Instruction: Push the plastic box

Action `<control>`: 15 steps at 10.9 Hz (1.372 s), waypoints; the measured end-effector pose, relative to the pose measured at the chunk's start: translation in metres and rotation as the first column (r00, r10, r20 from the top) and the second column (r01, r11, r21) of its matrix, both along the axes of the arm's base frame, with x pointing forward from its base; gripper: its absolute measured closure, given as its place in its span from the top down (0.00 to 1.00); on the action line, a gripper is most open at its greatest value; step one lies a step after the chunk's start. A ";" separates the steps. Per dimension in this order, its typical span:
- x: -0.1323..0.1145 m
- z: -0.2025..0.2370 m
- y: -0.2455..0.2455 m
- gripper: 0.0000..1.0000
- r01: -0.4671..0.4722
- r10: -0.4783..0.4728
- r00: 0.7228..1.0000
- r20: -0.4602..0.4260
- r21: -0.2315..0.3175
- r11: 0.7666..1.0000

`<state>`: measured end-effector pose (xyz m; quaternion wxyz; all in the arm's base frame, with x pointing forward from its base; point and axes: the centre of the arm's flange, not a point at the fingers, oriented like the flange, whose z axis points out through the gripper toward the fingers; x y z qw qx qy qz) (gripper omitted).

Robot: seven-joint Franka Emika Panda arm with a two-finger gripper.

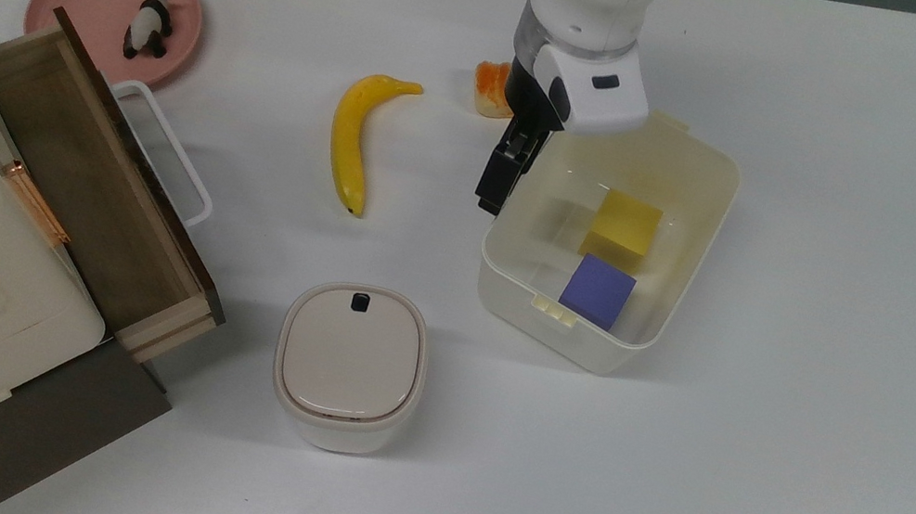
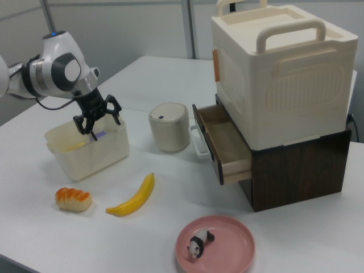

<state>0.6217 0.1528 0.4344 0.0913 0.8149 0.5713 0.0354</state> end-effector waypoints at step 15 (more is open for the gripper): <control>-0.086 0.208 -0.181 1.00 0.920 -0.919 0.373 -0.128 0.175 0.349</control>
